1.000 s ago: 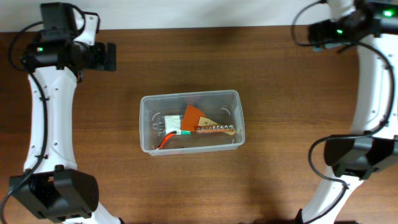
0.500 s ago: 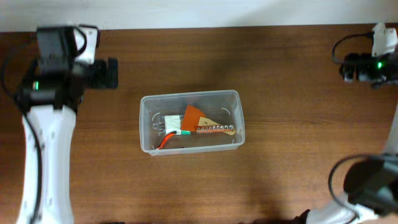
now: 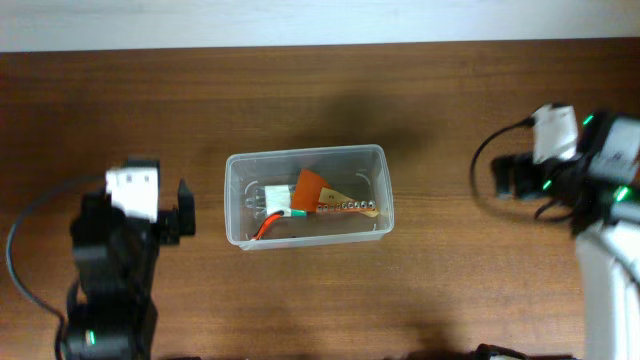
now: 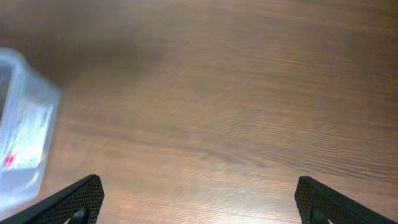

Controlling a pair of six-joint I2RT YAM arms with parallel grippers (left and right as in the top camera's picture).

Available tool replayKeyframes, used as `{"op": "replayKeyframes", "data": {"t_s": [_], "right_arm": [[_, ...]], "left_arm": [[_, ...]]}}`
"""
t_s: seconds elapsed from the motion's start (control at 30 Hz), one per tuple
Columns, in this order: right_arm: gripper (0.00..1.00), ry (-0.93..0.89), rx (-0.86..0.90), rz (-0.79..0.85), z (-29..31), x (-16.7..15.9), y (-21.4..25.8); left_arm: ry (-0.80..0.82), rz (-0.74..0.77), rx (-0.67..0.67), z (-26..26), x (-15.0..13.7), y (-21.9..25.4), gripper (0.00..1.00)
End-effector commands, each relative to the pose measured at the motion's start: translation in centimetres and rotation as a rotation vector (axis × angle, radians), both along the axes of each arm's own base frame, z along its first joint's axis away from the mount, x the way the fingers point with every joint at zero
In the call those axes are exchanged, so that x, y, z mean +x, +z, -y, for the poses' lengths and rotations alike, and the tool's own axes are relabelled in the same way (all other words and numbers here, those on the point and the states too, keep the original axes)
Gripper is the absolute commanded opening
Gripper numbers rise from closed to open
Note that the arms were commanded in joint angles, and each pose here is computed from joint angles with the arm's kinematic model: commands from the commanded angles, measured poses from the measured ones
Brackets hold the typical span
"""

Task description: Pack container

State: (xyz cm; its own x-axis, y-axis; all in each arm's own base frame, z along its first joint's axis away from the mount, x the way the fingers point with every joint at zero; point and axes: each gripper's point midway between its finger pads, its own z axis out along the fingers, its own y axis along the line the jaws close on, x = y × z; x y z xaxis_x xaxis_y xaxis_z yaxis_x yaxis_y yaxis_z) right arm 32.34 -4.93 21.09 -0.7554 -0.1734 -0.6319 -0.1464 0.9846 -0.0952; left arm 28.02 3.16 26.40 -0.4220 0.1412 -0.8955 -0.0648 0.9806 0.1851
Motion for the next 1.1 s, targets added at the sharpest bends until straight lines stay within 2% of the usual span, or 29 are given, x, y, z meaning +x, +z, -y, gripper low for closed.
{"op": "replayKeyframes", "data": {"t_s": [0.0,0.27,0.5,1.07], "right_arm": [[0.99,0.017,-0.076,0.025,-1.2,-2.5,-0.9],[0.99,0.061,-0.113,0.173,-3.3,-7.5,-0.5],[0.99,0.063,-0.108,0.192,-3.8,-10.8,-0.2],[0.99,0.064,-0.107,0.185,-3.9,-11.1,-0.3]], "left_arm": [[0.031,0.076,0.004,-0.4,-1.9,-0.2,0.99],[0.031,0.171,0.009,-0.3,-3.7,0.9,0.99],[0.03,0.173,0.008,-0.2,-3.8,0.9,0.99],[0.031,0.171,0.009,-0.3,-3.8,0.9,0.99]]}}
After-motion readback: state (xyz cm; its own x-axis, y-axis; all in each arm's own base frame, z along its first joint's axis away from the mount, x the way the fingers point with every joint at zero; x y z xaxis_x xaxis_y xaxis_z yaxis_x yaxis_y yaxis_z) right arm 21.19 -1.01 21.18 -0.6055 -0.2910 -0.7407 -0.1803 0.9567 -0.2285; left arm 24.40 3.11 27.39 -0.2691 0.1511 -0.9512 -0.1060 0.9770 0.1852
